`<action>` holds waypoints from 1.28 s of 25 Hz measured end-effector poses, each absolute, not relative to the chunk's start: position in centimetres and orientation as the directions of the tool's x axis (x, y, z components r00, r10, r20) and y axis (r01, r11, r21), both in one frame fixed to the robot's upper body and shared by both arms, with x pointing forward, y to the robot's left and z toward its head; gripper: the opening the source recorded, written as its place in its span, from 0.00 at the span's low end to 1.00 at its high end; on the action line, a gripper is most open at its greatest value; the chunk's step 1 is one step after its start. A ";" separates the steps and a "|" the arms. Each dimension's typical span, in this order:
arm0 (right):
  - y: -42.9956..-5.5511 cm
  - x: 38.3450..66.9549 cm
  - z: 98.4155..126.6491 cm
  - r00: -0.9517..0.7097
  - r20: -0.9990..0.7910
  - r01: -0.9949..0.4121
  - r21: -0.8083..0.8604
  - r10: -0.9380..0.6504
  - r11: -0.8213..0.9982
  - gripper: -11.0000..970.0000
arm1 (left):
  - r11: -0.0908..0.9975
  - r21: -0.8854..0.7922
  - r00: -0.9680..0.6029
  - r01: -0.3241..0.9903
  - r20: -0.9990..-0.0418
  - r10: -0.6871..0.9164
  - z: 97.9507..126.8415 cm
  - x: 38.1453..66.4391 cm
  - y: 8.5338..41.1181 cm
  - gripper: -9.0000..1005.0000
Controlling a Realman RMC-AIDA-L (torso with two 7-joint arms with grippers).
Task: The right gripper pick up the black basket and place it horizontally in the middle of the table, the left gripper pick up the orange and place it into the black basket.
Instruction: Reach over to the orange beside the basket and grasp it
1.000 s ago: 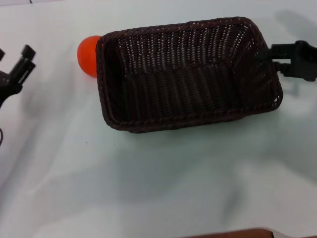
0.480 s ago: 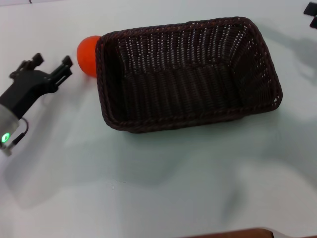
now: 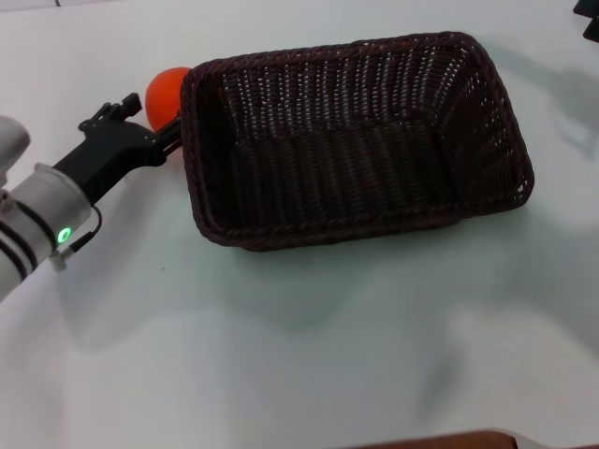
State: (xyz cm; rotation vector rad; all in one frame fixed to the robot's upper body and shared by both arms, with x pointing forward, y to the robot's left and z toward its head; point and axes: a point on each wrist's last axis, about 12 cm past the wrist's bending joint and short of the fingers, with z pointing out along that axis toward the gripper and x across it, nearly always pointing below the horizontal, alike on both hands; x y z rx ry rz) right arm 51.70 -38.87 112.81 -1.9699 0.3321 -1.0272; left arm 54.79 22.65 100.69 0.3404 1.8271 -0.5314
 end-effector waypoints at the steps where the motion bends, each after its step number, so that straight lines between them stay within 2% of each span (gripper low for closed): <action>1: -38.8 51.7 112.8 0.623 0.538 0.152 -0.795 -0.568 -0.587 0.58 | 0.856 -0.186 -0.315 0.482 -0.949 -0.029 100.7 54.9 22.5 0.82; 14: -38.3 52.4 112.7 0.590 0.585 0.223 -0.780 -0.556 -0.585 0.58 | 0.876 -0.133 -0.351 0.463 -0.935 0.043 101.6 57.8 20.1 0.81; 22: -38.4 52.6 112.7 0.568 0.622 0.237 -0.751 -0.539 -0.617 0.58 | 0.871 -0.137 -0.346 0.472 -0.937 0.040 101.6 57.6 19.8 0.60; 28: -38.7 52.7 112.8 0.554 0.650 0.250 -0.726 -0.520 -0.641 0.58 | 0.865 -0.136 -0.337 0.484 -0.940 0.041 101.7 57.6 19.4 0.40; 32: -38.8 52.7 112.9 0.547 0.663 0.256 -0.714 -0.511 -0.652 0.58 | 0.865 -0.142 -0.321 0.481 -0.947 0.023 101.9 57.4 19.4 0.34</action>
